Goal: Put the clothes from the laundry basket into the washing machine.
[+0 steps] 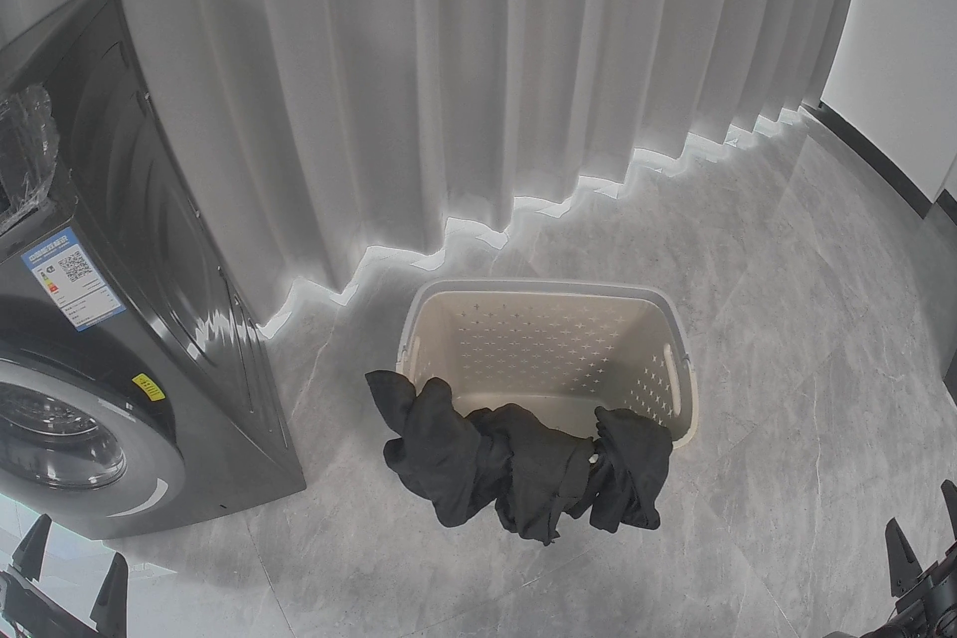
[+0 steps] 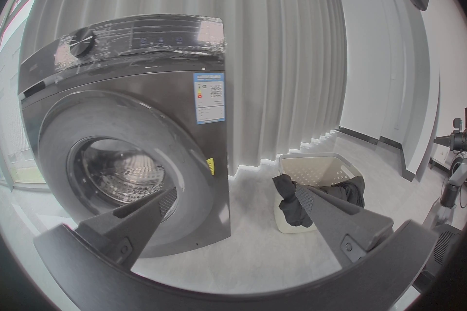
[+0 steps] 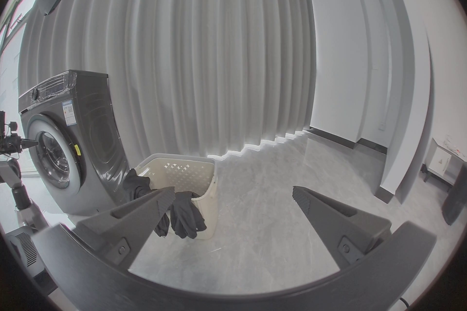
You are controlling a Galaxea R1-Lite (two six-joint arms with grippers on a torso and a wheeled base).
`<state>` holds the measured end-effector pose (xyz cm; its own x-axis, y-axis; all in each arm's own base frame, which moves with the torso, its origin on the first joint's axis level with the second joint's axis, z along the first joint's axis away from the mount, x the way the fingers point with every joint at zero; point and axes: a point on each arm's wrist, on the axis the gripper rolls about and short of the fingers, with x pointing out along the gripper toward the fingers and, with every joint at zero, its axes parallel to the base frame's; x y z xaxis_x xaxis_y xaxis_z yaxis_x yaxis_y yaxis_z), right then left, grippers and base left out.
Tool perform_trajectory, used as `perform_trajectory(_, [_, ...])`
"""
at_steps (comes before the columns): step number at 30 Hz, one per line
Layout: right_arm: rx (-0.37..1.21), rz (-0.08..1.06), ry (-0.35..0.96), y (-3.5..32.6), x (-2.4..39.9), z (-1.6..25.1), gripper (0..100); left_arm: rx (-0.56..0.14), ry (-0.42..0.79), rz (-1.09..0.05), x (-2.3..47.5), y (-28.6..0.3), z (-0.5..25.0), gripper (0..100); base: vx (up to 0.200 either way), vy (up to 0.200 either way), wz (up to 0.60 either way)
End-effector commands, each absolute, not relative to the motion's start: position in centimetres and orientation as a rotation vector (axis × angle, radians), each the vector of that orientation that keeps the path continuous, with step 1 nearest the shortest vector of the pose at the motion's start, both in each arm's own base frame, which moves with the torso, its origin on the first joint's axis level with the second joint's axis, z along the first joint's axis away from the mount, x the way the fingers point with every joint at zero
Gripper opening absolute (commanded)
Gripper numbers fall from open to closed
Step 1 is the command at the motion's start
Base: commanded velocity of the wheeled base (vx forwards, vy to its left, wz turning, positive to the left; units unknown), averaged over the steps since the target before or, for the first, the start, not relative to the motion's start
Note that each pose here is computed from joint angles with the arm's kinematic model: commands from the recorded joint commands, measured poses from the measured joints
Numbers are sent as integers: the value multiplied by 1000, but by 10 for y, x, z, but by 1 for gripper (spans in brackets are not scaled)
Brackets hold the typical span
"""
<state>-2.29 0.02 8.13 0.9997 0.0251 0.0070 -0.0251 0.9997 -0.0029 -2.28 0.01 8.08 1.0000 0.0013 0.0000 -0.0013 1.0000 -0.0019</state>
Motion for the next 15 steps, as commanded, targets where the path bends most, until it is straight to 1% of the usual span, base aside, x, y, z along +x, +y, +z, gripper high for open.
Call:
perform_trajectory(1, [-3,26,0,0,-22,76,100,-3,3,2,-23,0,76,100,0,0,0])
perform_trajectory(6, [-3,26,1,0,-22,76,100,-3,3,2,-23,0,76,100,0,0,0])
perform_trajectory(11, [-3,26,1,0,-22,76,100,-5,3,0,-23,0,76,100,0,0,600])
perform_trajectory(15, [-3,26,1,0,-22,76,100,-6,3,0,-23,0,76,100,0,0,0])
